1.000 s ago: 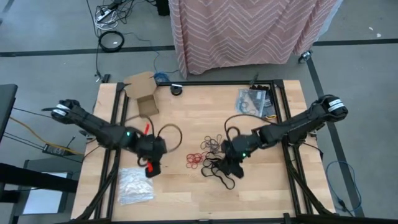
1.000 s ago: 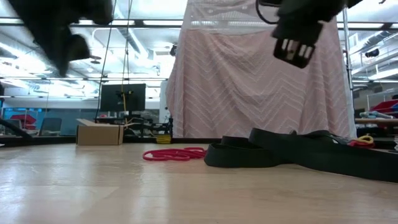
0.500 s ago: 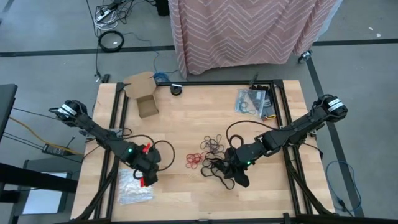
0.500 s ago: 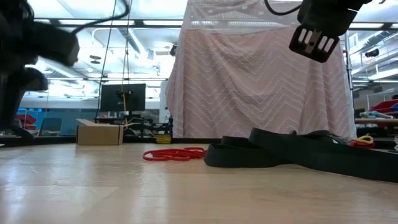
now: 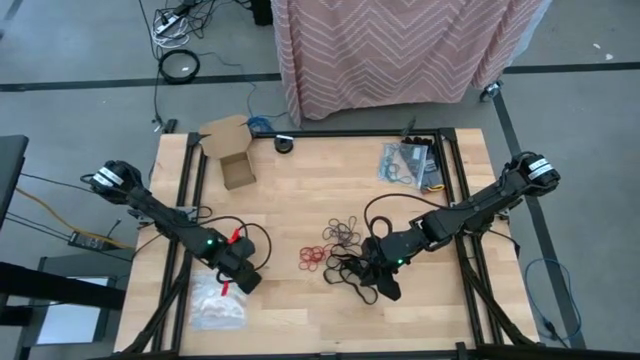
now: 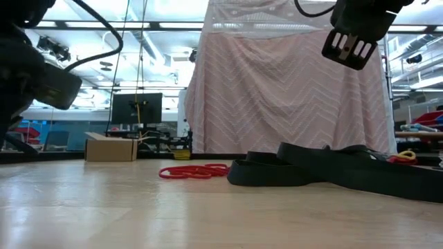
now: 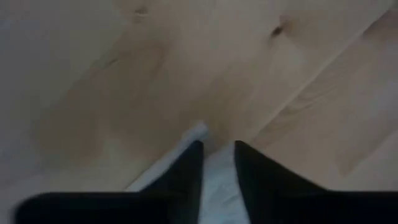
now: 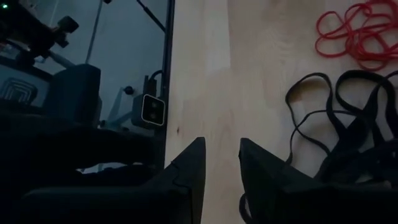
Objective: Sort rubber bands
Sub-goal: Open the transparent zip bag
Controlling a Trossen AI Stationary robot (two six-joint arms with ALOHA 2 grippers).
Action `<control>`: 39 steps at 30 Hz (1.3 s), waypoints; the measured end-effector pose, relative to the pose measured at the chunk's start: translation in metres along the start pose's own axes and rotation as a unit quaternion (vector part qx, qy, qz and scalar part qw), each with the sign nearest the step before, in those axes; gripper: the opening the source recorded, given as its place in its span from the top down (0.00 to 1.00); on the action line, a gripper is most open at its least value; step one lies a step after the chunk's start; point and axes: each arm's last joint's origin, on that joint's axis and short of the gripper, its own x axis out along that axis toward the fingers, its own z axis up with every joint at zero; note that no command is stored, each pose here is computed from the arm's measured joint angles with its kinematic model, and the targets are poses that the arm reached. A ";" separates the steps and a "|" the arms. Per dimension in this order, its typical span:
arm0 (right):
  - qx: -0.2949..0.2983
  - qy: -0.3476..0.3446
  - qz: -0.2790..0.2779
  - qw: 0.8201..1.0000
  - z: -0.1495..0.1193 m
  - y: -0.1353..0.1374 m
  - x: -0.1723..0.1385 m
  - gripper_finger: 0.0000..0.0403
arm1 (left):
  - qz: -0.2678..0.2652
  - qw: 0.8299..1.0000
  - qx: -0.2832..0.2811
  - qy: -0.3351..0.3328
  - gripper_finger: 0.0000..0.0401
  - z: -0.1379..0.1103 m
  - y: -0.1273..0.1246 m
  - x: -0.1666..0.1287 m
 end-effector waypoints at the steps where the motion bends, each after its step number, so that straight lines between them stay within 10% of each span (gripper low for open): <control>1: 0.000 -0.001 -0.001 1.000 0.000 0.000 0.000 0.78 | -0.004 1.000 0.000 0.000 0.93 0.000 -0.002 -0.001; 13: -0.002 -0.005 0.000 1.000 0.002 -0.002 -0.001 0.78 | -0.078 0.993 0.085 0.026 0.99 0.004 -0.048 -0.040; 25: -0.001 -0.152 0.058 0.987 0.044 -0.005 -0.041 0.78 | -0.107 0.967 0.164 -0.164 1.00 0.051 -0.099 -0.125; 31: -0.001 -0.126 0.073 0.989 0.048 -0.015 -0.045 0.77 | -0.048 0.981 0.190 -0.006 0.99 0.034 -0.083 -0.095; 39: -0.025 -0.118 0.047 0.992 0.045 -0.018 -0.044 0.76 | -0.036 0.982 0.187 -0.011 0.82 0.008 -0.074 -0.042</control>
